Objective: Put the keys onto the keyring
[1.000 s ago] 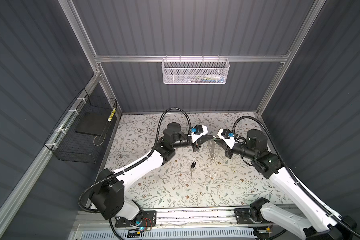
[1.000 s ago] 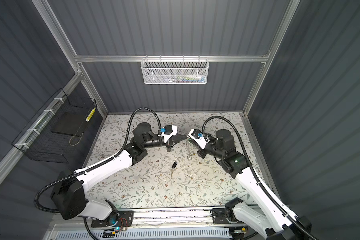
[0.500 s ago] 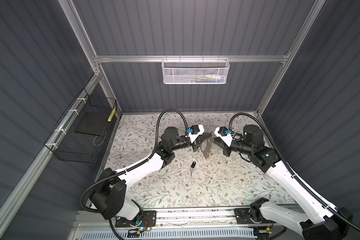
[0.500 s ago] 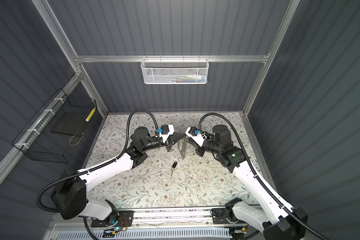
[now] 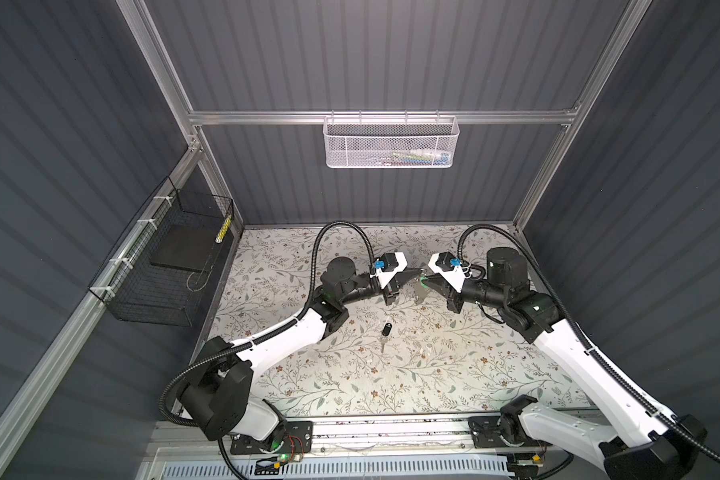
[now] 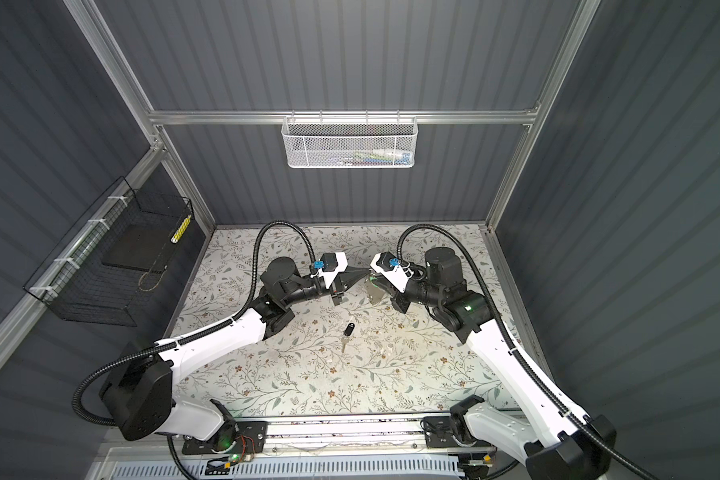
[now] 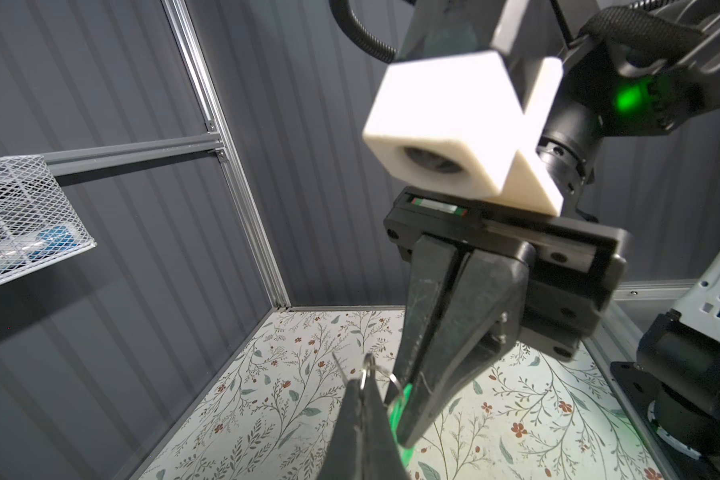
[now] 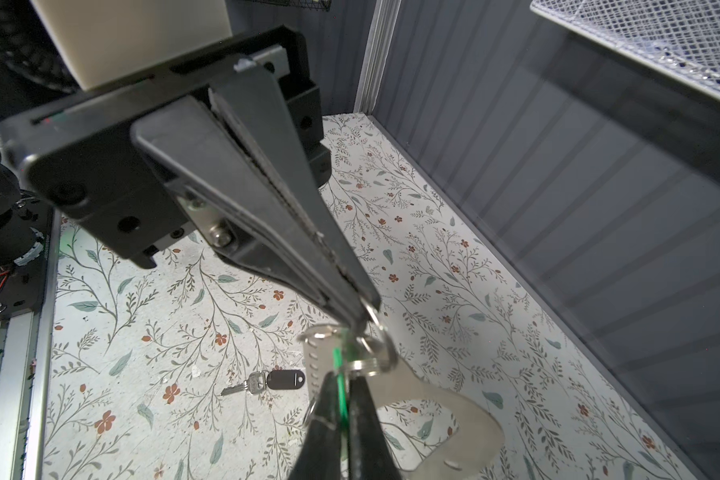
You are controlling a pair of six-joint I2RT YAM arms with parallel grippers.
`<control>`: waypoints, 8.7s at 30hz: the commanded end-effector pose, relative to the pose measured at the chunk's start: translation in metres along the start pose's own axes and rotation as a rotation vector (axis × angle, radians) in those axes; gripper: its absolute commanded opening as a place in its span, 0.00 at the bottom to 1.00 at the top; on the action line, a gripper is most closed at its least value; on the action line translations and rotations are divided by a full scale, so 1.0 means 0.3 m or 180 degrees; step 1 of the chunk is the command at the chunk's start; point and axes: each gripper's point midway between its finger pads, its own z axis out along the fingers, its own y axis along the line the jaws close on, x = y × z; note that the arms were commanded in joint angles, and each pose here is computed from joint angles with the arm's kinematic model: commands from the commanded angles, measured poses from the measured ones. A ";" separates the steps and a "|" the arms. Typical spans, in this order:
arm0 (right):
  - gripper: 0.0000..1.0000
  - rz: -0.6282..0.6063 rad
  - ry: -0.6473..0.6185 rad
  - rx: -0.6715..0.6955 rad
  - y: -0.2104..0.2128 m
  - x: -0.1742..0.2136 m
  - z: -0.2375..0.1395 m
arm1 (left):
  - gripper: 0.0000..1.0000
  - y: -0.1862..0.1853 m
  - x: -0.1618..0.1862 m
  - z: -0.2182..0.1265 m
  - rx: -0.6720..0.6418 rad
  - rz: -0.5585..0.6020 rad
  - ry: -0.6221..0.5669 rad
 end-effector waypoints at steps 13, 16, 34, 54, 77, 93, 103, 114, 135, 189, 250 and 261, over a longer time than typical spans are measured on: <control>0.00 -0.0189 0.0260 0.0187 -0.027 0.005 -0.058 | 0.00 -0.004 -0.043 -0.031 -0.0002 0.0438 0.0259; 0.00 -0.0245 0.0339 0.0177 -0.025 0.017 -0.064 | 0.00 -0.009 -0.030 -0.036 0.0042 0.0470 0.0370; 0.00 -0.0446 0.0660 0.0011 -0.040 0.052 -0.032 | 0.45 0.104 0.043 -0.085 -0.0136 -0.0298 0.0298; 0.00 -0.0303 0.0905 -0.0464 -0.083 0.036 0.282 | 0.56 0.276 0.177 -0.306 -0.1616 -0.0473 0.1092; 0.00 -0.0266 0.2302 -0.0441 -0.140 0.616 0.366 | 0.56 0.236 0.269 -0.349 -0.1633 -0.0586 0.1258; 0.00 0.0215 0.3145 -0.0438 -0.117 0.885 0.282 | 0.56 0.214 0.355 -0.300 -0.1376 -0.0743 0.1427; 0.01 0.0347 0.3439 -0.0431 -0.102 0.968 0.238 | 0.56 0.211 0.389 -0.295 -0.1357 -0.0805 0.1485; 0.35 0.0427 0.3214 0.0423 -0.254 0.901 0.138 | 0.60 0.230 0.407 -0.318 -0.1513 -0.0838 0.1622; 0.48 0.2550 0.0707 0.2139 -0.268 0.552 0.146 | 0.68 0.278 0.688 -0.361 -0.2068 -0.2110 0.2431; 0.27 0.3024 0.0920 0.2672 -0.165 0.700 0.208 | 0.17 0.225 1.077 -0.266 -0.1615 -0.3273 0.3232; 0.40 0.1699 0.0287 0.2392 -0.196 0.534 0.125 | 0.00 0.200 0.690 -0.106 -0.0593 -0.1345 0.2365; 0.44 0.0838 -0.0060 0.1849 -0.241 0.297 0.015 | 0.00 0.166 0.451 -0.002 -0.0061 -0.0577 0.1708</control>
